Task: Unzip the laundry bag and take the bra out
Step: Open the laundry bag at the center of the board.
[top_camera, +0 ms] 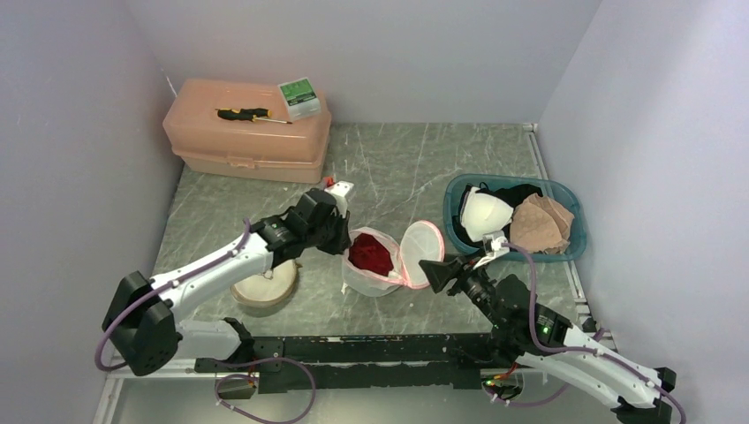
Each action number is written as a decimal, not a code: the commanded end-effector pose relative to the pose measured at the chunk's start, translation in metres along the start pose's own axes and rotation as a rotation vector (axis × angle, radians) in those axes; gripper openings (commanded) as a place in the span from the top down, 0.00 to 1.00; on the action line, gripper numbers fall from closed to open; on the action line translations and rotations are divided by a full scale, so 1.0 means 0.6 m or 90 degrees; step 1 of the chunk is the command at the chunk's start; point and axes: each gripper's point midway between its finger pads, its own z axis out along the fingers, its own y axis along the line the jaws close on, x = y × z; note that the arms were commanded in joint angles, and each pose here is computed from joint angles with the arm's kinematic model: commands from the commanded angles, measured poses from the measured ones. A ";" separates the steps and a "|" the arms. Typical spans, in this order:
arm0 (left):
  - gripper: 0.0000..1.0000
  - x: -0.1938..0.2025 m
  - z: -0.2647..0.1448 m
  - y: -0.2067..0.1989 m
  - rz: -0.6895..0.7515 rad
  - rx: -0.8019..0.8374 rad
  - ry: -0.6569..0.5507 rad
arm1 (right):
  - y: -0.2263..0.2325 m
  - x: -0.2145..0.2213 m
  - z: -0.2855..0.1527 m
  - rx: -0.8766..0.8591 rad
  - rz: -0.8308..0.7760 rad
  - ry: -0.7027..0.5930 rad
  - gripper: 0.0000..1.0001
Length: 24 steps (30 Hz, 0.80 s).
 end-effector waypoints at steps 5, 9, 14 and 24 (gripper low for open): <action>0.97 -0.022 -0.030 0.003 -0.057 0.009 -0.110 | -0.002 -0.070 -0.006 0.065 0.004 -0.039 0.32; 0.97 -0.019 -0.041 0.009 -0.082 0.009 -0.136 | -0.020 -0.112 -0.013 0.148 -0.009 -0.049 0.32; 0.97 -0.015 -0.050 0.011 -0.104 0.012 -0.155 | -0.018 -0.175 -0.033 0.162 -0.047 -0.099 0.31; 0.97 0.001 -0.048 0.023 -0.160 0.003 -0.169 | 0.068 0.021 0.071 0.045 -0.029 0.182 0.32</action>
